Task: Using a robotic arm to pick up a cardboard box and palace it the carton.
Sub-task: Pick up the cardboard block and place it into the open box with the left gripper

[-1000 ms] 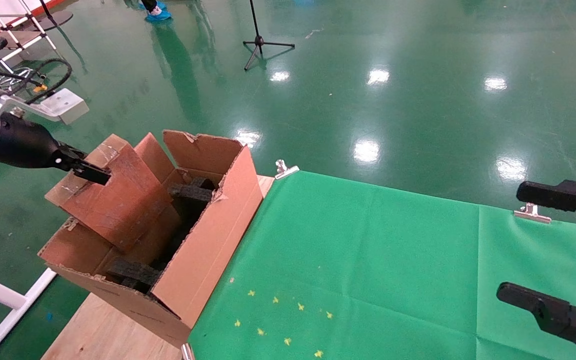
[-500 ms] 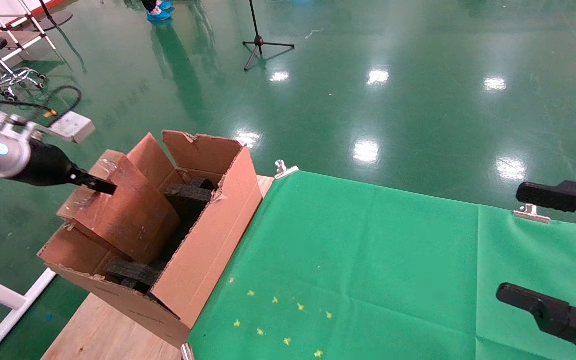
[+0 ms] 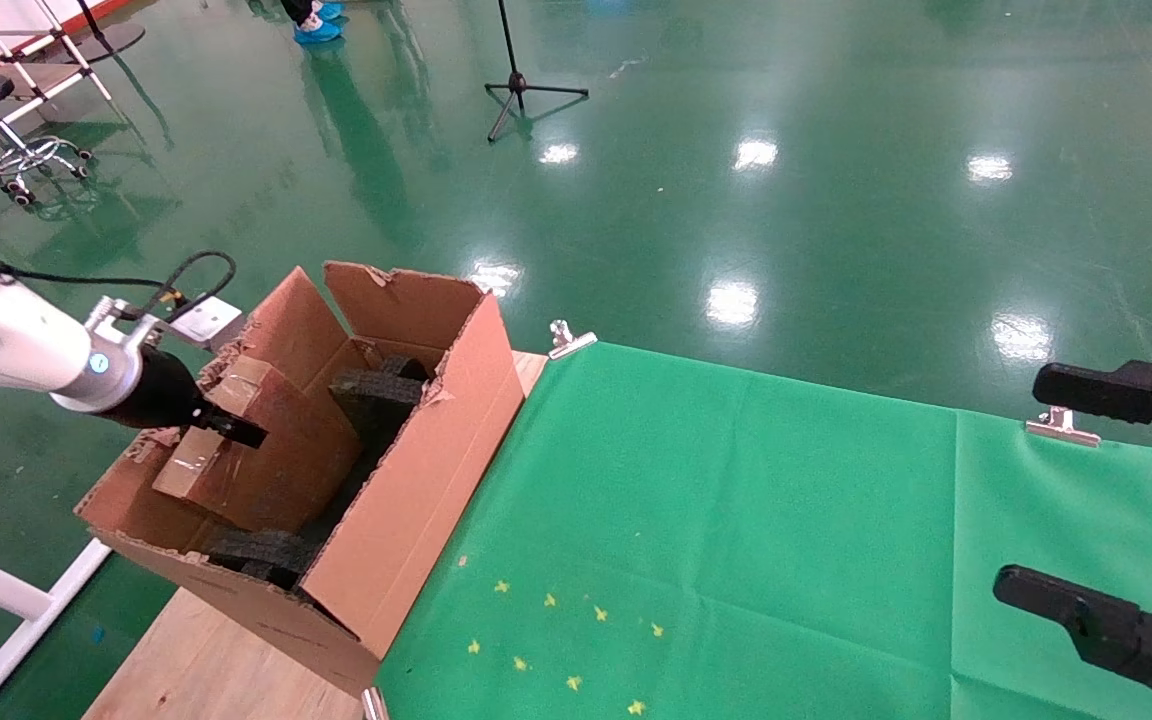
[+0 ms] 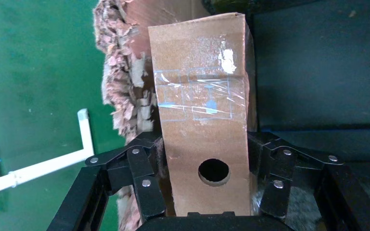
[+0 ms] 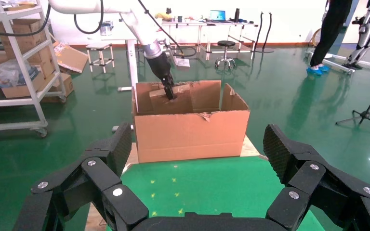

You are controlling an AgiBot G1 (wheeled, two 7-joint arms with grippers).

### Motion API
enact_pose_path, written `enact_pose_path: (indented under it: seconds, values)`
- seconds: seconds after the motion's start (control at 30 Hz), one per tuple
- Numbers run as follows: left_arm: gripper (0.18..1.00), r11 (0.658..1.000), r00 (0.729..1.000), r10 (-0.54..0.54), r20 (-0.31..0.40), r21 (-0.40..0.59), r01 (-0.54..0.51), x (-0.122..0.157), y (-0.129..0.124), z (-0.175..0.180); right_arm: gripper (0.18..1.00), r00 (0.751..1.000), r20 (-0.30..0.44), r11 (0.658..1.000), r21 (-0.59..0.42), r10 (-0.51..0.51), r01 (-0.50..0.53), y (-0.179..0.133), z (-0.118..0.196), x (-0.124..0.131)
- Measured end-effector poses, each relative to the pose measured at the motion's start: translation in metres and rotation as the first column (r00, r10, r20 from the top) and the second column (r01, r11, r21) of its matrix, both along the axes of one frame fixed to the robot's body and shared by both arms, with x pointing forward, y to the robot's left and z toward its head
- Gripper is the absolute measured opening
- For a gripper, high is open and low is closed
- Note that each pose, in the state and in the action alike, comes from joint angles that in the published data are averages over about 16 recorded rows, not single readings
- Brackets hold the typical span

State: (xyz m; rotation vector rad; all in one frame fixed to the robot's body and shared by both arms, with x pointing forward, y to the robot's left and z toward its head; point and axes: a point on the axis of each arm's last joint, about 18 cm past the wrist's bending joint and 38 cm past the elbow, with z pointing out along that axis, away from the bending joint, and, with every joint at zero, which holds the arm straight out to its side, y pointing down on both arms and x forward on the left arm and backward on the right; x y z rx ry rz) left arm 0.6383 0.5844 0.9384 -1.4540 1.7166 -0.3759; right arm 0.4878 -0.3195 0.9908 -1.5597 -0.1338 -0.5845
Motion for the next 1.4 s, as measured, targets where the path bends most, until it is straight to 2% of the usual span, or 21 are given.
enact_pose_path:
  seconds: [0.47,0.8,1.07,1.3,1.4]
  values:
    - [0.301,0.999,0.999,0.007,0.038,0.045,-0.008,0.027,-0.011,-0.042,1.001,1.000,0.000,1.000,0.000,0.000,0.000,0.000,0.000,0.000]
    - [0.294,1.000,0.998,0.018,0.058,-0.027,-0.016,0.030,-0.017,-0.071,1.001,1.000,0.000,1.000,0.000,0.000,0.000,0.000,0.000,0.000]
    - [0.293,0.996,0.995,0.042,0.088,-0.078,-0.035,0.030,-0.016,-0.080,1.001,1.000,0.000,1.000,0.000,0.000,0.000,0.000,0.000,0.000]
    - [0.327,0.996,0.995,0.042,0.087,-0.078,-0.035,0.030,-0.016,-0.079,1.001,1.000,0.000,1.000,0.000,0.000,0.000,0.000,0.000,0.000]
    - [0.367,0.997,0.996,0.040,0.082,-0.073,-0.034,0.030,-0.016,-0.079,1.001,1.000,0.000,1.000,0.000,0.000,0.000,0.000,0.000,0.000]
